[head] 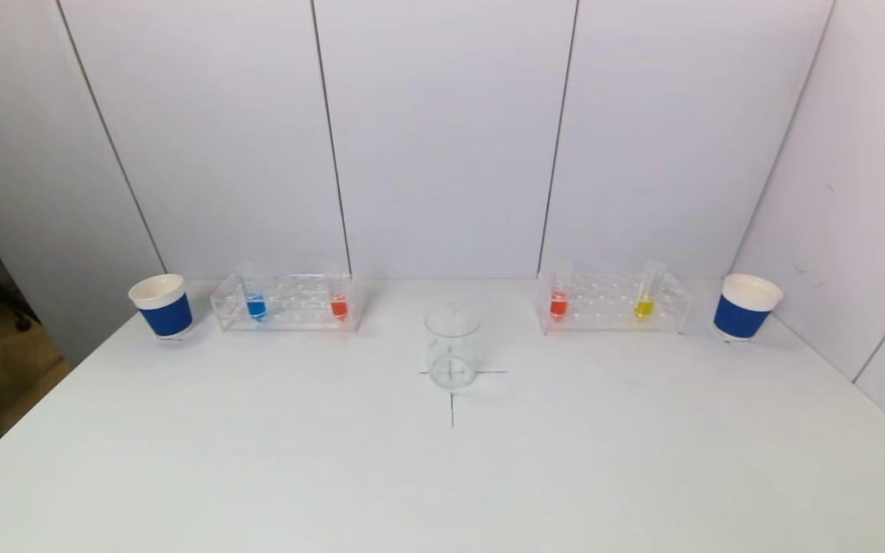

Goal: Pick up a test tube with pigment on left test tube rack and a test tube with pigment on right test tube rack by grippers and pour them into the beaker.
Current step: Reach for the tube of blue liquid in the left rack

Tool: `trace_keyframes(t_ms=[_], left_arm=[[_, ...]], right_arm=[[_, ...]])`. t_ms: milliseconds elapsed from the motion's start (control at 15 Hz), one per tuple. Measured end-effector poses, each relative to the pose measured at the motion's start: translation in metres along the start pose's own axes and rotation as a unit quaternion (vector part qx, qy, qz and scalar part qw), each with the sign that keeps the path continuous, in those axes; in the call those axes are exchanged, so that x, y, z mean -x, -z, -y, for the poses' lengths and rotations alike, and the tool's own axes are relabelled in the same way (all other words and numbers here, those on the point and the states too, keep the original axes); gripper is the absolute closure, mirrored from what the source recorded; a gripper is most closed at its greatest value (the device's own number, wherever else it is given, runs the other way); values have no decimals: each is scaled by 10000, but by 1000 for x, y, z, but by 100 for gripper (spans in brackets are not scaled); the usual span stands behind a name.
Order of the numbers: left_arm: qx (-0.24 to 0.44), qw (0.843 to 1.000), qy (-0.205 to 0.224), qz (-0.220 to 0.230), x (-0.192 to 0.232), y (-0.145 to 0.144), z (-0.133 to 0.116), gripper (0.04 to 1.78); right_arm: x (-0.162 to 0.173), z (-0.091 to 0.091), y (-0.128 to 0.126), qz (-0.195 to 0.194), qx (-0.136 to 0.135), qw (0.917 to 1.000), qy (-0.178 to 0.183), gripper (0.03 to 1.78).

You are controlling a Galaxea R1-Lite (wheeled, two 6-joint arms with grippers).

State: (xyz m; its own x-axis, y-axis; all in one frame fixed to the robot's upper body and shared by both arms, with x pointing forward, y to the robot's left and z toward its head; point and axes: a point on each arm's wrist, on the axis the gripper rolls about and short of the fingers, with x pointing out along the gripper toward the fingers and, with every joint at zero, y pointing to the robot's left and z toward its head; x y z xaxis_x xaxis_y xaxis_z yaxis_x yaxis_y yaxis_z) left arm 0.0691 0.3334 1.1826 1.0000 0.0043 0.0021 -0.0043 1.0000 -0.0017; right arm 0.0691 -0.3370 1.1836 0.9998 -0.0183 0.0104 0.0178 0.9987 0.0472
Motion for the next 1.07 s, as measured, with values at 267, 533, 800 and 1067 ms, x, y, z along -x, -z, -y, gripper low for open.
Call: trace_keyframes(t_ms=[267,533,800,1067], left_arm=[[0,10000,0,0,0,0,0,6],[-18,10000,2,2,0,0,0,6],[-152,9998,88,32,1,-3,0,6],[-159,9988,193,415,14,-39,1,6]], right_arm=[[0,0,0,0,0,10000,2,4],[0,0,0,0,-2,10000,2,4],[0,0,0,-2,-2,10000,0,4],[0,0,0,0,0,10000,0,4]])
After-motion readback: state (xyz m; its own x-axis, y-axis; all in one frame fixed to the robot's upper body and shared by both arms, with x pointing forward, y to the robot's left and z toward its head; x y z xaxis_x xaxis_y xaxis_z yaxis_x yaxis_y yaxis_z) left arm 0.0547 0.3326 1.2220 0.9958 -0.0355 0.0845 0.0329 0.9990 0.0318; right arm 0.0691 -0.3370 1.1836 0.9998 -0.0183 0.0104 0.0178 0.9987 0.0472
